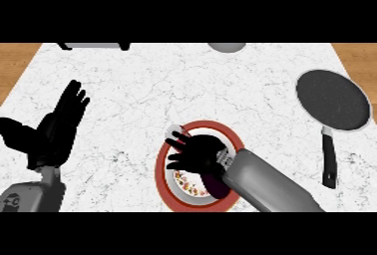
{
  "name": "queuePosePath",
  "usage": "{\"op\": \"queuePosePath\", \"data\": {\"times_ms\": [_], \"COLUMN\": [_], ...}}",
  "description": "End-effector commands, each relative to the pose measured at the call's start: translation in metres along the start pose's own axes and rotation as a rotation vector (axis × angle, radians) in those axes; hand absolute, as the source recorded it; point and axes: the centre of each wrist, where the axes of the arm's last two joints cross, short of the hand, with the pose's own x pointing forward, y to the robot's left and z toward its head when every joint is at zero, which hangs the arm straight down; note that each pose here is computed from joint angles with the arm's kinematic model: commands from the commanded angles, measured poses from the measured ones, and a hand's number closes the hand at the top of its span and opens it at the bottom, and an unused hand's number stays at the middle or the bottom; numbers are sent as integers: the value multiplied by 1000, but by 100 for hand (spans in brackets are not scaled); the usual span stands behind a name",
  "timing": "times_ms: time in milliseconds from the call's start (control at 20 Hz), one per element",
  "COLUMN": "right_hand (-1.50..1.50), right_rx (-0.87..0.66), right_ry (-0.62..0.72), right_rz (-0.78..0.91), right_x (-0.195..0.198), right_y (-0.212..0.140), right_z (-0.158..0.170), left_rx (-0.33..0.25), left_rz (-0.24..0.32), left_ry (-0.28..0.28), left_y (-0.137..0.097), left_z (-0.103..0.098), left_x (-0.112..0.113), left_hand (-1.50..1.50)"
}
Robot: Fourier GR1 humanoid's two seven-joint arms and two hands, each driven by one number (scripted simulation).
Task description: Pick the eggplant from the plate and place it in the pan
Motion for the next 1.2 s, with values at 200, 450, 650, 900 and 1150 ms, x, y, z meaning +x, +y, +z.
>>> {"op": "queuePosePath", "data": {"times_ms": [200,450,650,900,1150], "right_hand": [150,150,150,150,150], "right_rx": [81,56,26,-123,-347], "right_ry": [-105,-129,-136,195,744], "right_rz": [-30,-45,-51,-290,-555], "right_x": [0,20,-2,-51,-110], "right_y": [42,34,53,49,67], "right_z": [-30,-43,-21,-3,59], "left_rx": [-3,8,9,25,96], "left_rz": [-10,2,0,-6,-6], "left_ry": [6,-13,8,10,23], "left_y": [-4,-7,8,3,18], "left_z": [-11,-6,-8,-3,0], "left_x": [19,23,0,-1,-3], "left_hand": [0,0,0,0,0]}}
